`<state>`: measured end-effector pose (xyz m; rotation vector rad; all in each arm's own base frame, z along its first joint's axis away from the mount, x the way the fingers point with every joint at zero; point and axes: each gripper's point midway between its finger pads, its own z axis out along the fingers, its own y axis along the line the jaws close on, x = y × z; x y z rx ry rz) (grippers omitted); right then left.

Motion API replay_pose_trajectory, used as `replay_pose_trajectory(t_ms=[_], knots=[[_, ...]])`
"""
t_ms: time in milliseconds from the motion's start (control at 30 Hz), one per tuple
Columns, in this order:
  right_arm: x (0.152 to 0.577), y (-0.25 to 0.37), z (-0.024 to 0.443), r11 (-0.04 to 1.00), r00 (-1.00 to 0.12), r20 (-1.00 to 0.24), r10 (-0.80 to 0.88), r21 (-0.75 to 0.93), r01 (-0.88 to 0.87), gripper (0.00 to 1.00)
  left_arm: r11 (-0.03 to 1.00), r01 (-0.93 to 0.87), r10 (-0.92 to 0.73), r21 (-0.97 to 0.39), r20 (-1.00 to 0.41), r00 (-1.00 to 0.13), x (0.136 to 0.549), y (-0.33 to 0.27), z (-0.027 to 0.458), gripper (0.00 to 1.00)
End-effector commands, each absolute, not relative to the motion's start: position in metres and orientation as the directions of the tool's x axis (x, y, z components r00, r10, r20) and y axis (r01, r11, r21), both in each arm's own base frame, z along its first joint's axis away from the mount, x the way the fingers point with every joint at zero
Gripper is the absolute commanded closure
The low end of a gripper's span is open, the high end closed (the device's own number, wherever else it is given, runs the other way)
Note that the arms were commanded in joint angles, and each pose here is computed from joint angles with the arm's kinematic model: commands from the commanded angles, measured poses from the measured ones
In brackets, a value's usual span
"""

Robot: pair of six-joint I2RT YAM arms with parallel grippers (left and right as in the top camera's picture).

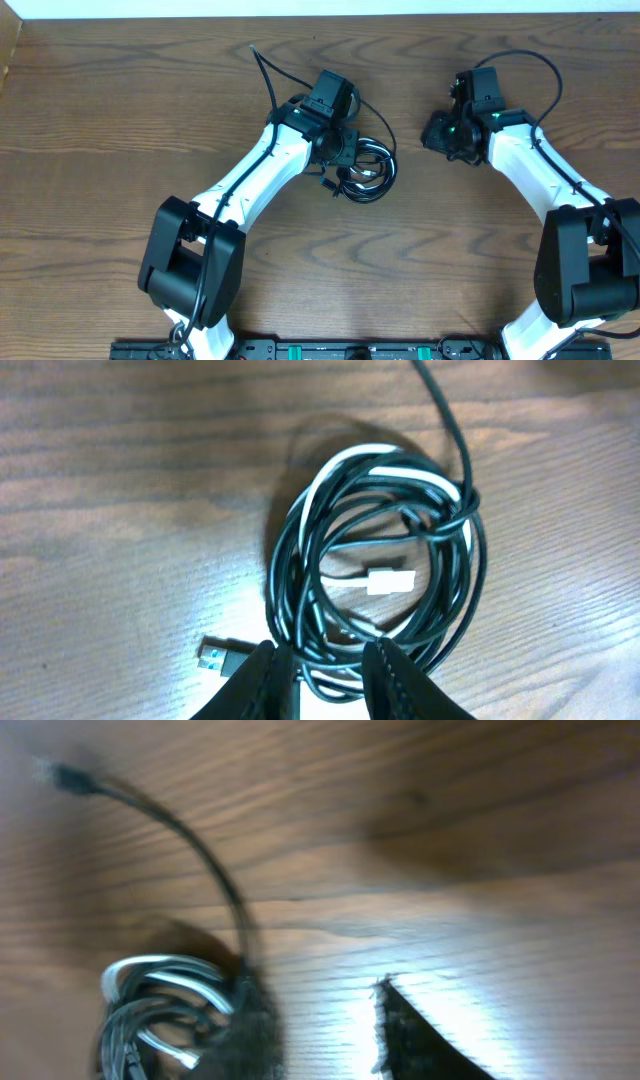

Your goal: Untangle cables

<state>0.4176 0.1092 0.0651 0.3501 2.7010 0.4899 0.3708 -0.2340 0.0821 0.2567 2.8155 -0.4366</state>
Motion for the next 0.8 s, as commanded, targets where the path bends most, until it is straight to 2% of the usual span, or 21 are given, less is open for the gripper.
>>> replay_pose_trajectory(t_ms=[0,33,133,267,500,633,767], knots=[[0.418,0.135,0.067,0.895,-0.922,-0.327,0.207,0.444,0.044,0.95,0.949,0.183,0.107,-0.257,-0.285,-0.953,0.372,-0.229,0.079,0.71],[0.421,0.139,0.068,0.893,-0.918,-0.341,0.200,0.450,0.027,0.99,0.949,0.166,0.090,-0.267,-0.276,-0.957,0.371,-0.230,0.079,0.73],[0.430,0.155,0.060,0.889,-0.911,-0.373,0.176,0.457,-0.015,0.99,0.920,0.179,0.103,-0.348,-0.224,-0.969,0.358,-0.243,0.080,0.75],[0.438,0.178,0.043,0.880,-0.906,-0.391,0.159,0.472,-0.049,0.99,0.901,0.165,0.122,-0.402,-0.131,-0.984,0.336,-0.247,0.077,0.86],[0.435,0.204,-0.002,0.865,-0.928,-0.317,0.196,0.501,0.011,0.99,0.922,0.121,0.127,-0.367,-0.008,-0.992,0.309,-0.234,0.044,0.88],[0.430,0.200,-0.002,0.859,-0.935,-0.279,0.218,0.509,0.049,0.99,0.936,0.100,0.126,-0.338,0.054,-0.991,0.300,-0.228,0.022,0.88],[0.415,0.192,-0.006,0.854,-0.949,-0.186,0.253,0.505,0.129,0.99,0.959,0.097,0.114,-0.266,0.047,-0.992,0.308,-0.218,0.002,0.87]])
